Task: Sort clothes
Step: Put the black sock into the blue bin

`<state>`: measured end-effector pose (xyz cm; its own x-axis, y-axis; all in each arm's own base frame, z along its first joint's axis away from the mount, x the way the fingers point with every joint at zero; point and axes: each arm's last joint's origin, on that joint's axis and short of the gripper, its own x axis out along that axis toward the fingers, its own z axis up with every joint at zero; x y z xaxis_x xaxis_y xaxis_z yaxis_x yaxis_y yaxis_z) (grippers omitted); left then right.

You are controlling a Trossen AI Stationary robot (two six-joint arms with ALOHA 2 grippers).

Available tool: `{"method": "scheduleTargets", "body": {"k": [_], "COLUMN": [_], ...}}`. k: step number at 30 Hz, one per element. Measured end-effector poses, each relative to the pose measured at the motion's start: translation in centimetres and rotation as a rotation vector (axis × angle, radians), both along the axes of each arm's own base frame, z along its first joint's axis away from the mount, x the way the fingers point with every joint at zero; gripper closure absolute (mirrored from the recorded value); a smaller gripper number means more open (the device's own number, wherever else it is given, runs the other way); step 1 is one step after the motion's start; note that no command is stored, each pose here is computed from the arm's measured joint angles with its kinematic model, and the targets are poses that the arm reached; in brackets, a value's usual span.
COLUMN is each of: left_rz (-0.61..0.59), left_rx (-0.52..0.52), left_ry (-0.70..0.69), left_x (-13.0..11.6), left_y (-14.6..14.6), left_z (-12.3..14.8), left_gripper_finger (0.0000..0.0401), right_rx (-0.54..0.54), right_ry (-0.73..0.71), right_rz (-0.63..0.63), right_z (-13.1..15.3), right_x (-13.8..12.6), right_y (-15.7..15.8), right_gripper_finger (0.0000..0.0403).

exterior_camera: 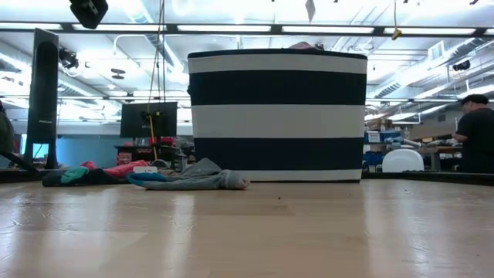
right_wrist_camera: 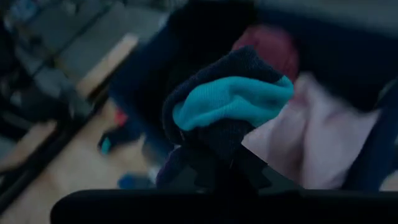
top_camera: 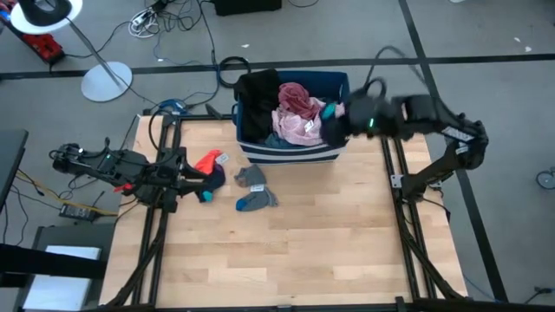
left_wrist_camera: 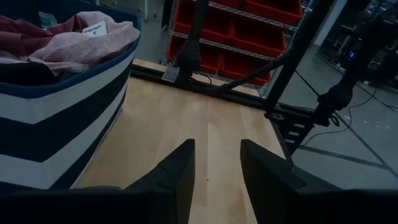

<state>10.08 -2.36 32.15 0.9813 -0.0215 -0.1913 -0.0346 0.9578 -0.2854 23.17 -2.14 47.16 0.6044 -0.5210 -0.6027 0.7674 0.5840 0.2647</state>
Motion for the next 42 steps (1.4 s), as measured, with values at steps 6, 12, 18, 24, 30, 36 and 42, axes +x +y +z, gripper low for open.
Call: {"method": "scheduleTargets", "body": {"k": [6, 12, 18, 24, 30, 36, 42], "left_rz": [0.007, 0.014, 0.048, 0.051, 0.052, 0.063, 0.074], "left_rx": [-0.003, -0.001, 0.001, 0.001, 0.002, 0.006, 0.013], "left_ry": [-0.025, -0.025, -0.029, -0.028, -0.024, -0.018, -0.002], "left_x": [0.0, 0.0, 0.0, 0.0, 0.0, 0.0, 0.0], "left_y": [0.0, 0.0, 0.1, 0.1, 0.1, 0.2, 0.2], "left_z": [0.2, 0.2, 0.3, 0.3, 0.2, 0.2, 0.0], "left_gripper_finger": [0.0268, 0.0268, 0.0268, 0.0268, 0.0268, 0.0268, 0.0268], "right_rx": [-0.056, -0.008, 0.064, 0.223, 0.371, 0.465, 0.444], "right_ry": [-0.080, 0.030, 0.146, 0.248, 0.326, 0.318, 0.310], "right_rz": [-0.008, 0.042, 0.040, 0.050, 0.055, 0.106, 0.116], "right_z": [1.3, -1.9, -7.2, -13.2, -18.4, -20.7, -20.4], "right_x": [0.5, 4.6, 8.9, 11.4, 12.6, 13.3, 13.1], "right_y": [-4.7, -9.7, -15.0, -19.3, -22.1, -23.0, -23.1], "right_gripper_finger": [0.0389, 0.0389, 0.0360, 0.0331, 0.0304, 0.0234, 0.0164]}}
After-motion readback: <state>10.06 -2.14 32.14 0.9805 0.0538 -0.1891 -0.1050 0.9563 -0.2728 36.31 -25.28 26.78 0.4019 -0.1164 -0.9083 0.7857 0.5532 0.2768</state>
